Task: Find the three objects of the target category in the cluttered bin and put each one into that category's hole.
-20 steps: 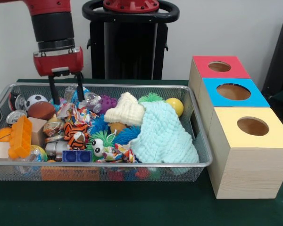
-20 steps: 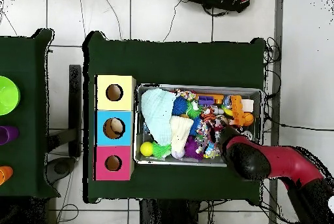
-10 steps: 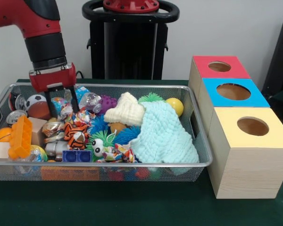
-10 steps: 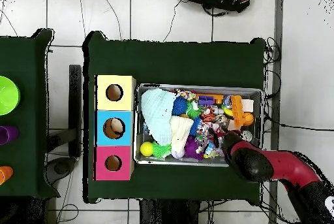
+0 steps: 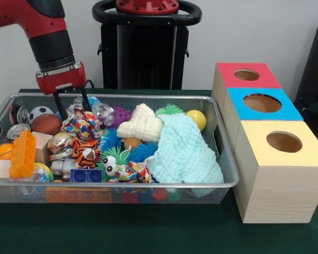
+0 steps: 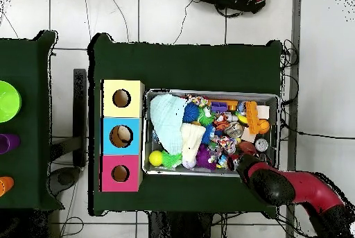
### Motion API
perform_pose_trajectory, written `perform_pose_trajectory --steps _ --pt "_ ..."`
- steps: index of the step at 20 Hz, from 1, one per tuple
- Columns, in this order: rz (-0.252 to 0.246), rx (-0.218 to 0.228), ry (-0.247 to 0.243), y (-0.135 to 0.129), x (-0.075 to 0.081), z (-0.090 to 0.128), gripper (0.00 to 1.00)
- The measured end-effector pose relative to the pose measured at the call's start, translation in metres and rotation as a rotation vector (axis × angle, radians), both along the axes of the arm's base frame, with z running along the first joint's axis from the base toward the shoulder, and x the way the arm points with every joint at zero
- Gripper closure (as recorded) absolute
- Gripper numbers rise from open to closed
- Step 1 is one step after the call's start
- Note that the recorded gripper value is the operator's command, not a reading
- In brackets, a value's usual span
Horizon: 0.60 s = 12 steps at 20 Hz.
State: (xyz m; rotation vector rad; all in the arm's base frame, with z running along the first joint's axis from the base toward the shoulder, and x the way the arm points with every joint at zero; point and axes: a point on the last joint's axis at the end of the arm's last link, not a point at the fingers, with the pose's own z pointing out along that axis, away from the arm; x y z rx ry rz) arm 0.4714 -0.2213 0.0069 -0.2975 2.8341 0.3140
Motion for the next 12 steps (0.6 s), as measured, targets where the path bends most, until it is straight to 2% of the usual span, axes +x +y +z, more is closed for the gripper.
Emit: perform_pose_trajectory --steps 5,12 --pt "0.049 0.004 0.043 0.01 -0.011 0.016 0.0" --pt "0.094 0.0 0.052 0.021 -0.008 0.031 0.0"
